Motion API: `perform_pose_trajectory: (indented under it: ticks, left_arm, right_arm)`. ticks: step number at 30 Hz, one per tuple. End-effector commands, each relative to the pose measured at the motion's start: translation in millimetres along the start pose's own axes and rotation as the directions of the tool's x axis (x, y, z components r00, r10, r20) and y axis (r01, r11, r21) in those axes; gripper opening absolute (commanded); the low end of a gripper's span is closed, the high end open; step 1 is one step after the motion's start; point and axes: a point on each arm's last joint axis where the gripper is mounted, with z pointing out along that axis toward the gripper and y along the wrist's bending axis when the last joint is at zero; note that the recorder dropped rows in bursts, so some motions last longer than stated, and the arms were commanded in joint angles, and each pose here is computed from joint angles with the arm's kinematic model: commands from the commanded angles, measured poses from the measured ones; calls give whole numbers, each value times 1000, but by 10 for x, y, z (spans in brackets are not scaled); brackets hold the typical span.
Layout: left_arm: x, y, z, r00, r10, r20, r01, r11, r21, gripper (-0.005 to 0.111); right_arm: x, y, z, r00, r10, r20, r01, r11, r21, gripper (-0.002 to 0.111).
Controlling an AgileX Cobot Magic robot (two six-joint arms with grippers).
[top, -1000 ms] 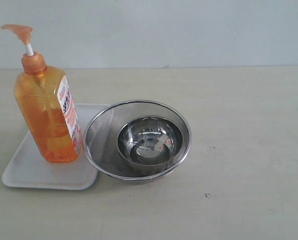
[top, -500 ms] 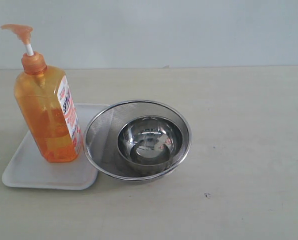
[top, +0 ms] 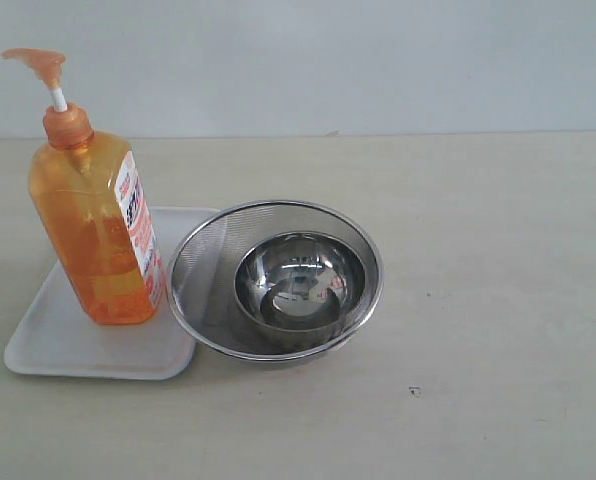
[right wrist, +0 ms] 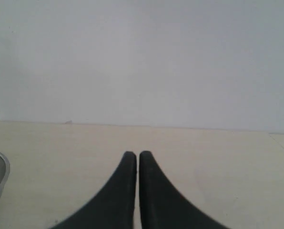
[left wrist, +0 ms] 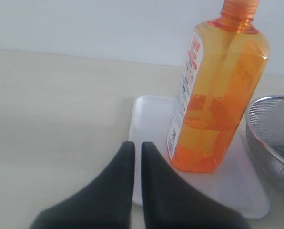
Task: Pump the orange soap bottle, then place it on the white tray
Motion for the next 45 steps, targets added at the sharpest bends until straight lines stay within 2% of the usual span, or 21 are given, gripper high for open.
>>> perform_pose_trajectory:
  ticks: [1, 7, 16, 19, 24, 29, 45]
  left_arm:
    - [6, 0, 2, 1000, -17, 1, 17, 1000, 0, 5]
    - [6, 0, 2, 1000, -17, 1, 17, 1000, 0, 5]
    - [6, 0, 2, 1000, -17, 1, 17, 1000, 0, 5]
    - [6, 0, 2, 1000, -17, 1, 17, 1000, 0, 5]
    - [6, 0, 2, 1000, -17, 1, 17, 1000, 0, 5]
    - [6, 0, 2, 1000, -17, 1, 17, 1000, 0, 5]
    - [6, 0, 2, 1000, -17, 1, 17, 1000, 0, 5]
  right_arm:
    - [37, -3, -36, 999, 16, 27, -17, 1000, 7, 0]
    - [138, -65, -65, 995, 79, -68, -73, 994, 81, 0]
    - [180, -84, -71, 989, 98, -111, -87, 990, 107, 0]
    - [194, -65, -71, 987, 95, -127, -85, 993, 87, 0]
    - [259, -2, -80, 978, 13, -206, -12, 1000, 9, 0]
    - [302, -1, -90, 967, 38, -253, -36, 999, 15, 0]
    - [305, 15, -91, 966, 26, -257, -28, 1000, -5, 0]
